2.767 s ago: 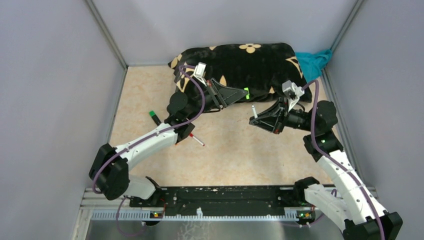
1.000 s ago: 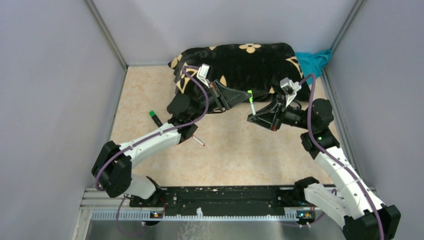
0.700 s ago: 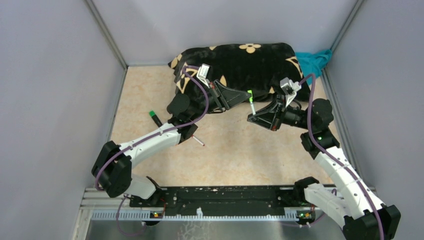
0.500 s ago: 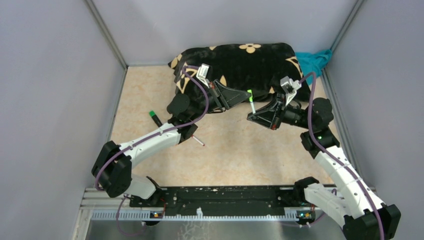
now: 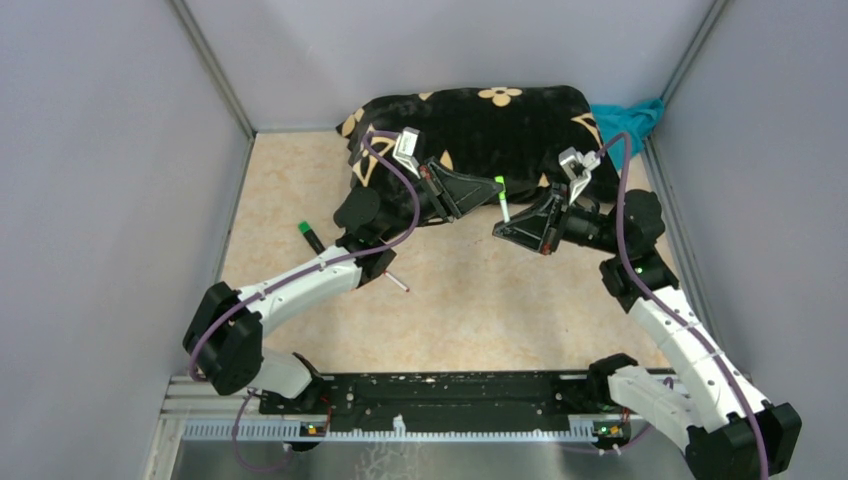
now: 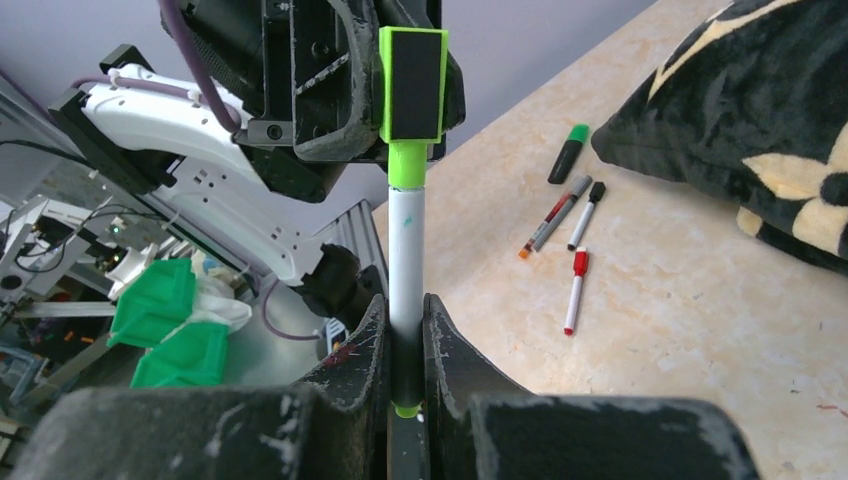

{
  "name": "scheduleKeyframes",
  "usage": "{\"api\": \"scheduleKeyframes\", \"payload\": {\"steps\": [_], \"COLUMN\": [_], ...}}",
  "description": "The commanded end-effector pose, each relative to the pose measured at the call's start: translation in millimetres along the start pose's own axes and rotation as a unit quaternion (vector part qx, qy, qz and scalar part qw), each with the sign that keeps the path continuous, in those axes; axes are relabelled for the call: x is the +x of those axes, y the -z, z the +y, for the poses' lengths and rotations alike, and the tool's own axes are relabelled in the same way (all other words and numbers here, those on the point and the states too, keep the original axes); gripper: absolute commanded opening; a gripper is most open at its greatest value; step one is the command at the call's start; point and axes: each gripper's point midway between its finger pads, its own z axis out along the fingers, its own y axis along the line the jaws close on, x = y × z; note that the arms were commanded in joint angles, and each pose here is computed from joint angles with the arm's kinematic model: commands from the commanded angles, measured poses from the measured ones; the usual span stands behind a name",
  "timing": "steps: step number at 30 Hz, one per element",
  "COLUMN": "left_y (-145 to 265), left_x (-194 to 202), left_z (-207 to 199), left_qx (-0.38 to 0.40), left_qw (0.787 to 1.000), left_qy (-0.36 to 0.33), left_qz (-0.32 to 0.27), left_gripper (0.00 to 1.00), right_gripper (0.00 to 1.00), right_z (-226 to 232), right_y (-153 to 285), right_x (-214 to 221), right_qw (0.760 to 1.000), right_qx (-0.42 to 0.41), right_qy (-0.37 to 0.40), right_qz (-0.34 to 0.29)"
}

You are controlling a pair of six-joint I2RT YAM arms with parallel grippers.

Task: Insert the pens into the pen caps

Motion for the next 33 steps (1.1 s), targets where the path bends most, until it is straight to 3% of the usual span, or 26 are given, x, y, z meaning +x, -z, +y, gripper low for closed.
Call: {"api": "scheduleKeyframes", "payload": {"steps": [1,11,26,31,33], "left_y": [3.3,20.1,23.6,19.6,19.5], "left_x": [41.6,79.1,67.8,41.0,30.8], "left_z": [-0.5,11.7,7.4,-1.9,-4.8], "left_qx": [0.007,-0.007,-0.014,-0.025,-0.032], "left_qw": [0.996,0.987,0.992,0.997,0.998], "left_qy": [-0.032,0.008,0.005,-0.015,-0.024], "left_qz": [0.081,0.159,0.124,0.072,0.052], "left_gripper": [0.0,0.0,0.01,0.18,0.3], "right_gripper": [0.0,0.0,0.0,0.0,0.0], "right_z": [15.6,9.0,10.2,5.0,3.6], "right_y": [-5.3,-9.4,-8.8,-5.9,-4.7], "right_x": [-49.6,-67.7,-56.1,-35.9,-29.8], "right_qw": [0.997,0.994,0.991,0.991,0.991], "right_qx": [0.003,0.013,-0.024,-0.028,-0.03], "right_qy": [0.034,0.079,0.125,0.127,0.128], "right_qz": [-0.063,-0.078,-0.05,-0.024,-0.016]}}
